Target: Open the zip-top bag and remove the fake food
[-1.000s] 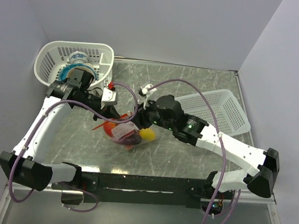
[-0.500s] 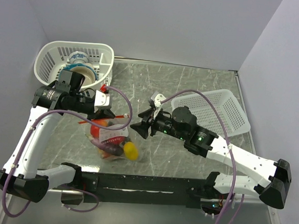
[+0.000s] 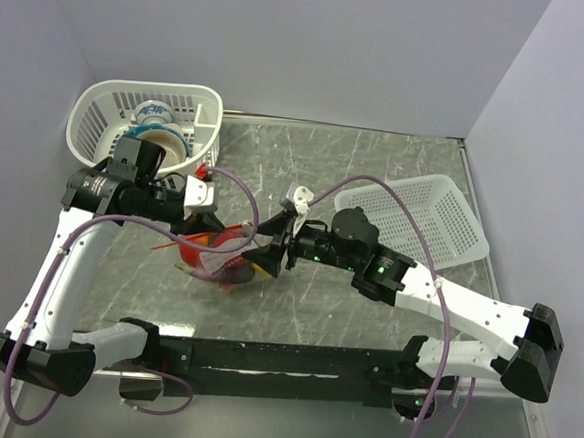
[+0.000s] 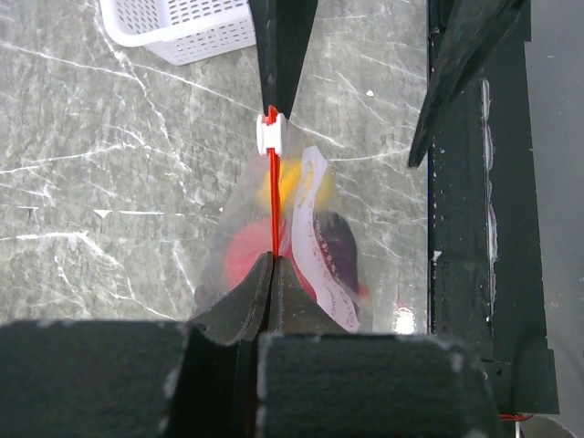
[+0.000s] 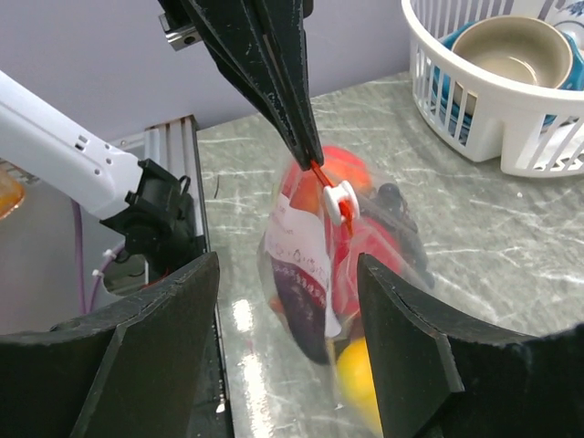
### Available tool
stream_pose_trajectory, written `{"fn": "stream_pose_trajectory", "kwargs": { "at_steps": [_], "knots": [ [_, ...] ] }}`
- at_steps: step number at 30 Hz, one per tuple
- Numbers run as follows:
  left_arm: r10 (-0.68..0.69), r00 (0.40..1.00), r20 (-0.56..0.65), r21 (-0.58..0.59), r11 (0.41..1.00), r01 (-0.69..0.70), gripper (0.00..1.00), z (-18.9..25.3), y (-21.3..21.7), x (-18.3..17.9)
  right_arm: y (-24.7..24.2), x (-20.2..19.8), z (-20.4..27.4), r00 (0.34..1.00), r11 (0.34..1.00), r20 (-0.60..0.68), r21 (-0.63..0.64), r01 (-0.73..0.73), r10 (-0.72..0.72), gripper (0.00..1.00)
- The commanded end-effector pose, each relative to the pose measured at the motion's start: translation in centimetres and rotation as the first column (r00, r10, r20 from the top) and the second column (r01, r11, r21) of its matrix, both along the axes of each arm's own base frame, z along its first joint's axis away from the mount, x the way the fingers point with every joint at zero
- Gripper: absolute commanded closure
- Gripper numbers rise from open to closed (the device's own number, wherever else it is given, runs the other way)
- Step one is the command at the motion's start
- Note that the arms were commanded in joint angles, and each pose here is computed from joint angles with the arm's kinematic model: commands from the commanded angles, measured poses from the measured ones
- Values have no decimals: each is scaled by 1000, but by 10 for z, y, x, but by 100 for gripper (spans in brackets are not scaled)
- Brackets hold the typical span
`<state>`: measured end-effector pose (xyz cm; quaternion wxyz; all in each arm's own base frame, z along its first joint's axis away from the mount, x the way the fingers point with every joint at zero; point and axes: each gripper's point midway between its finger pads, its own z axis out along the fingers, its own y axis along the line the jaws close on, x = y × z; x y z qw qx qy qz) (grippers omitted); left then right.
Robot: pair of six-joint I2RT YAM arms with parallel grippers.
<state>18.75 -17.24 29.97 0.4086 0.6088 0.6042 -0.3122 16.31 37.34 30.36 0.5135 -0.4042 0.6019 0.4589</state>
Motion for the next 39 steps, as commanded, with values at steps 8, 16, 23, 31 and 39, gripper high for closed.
{"fn": "stream_pose_trajectory", "kwargs": {
  "at_steps": [8, 16, 23, 31, 39],
  "knots": [
    [-46, 998, 38, -49, 998, 48, 99, 16, -3, -16, 22, 12, 10, 997, 1000, 70, 7, -15, 15, 33],
    [-62, 998, 16, -47, 997, 62, 99, 11, -3, -22, 26, 13, 16, 996, 1000, 84, 22, -22, 20, 36],
    [-60, 998, 21, -55, 997, 61, 99, 14, -3, -24, 37, 10, 9, 996, 997, 55, -9, -70, 71, 62],
    [-50, 998, 35, -48, 998, 51, 99, 12, -2, -24, 36, 7, -2, 996, 995, 28, -44, -85, 86, 76],
    [-42, 998, 37, -46, 998, 43, 99, 9, -1, -24, 23, 6, 0, 998, 998, 39, -36, -50, 51, 69]
  ]
}}
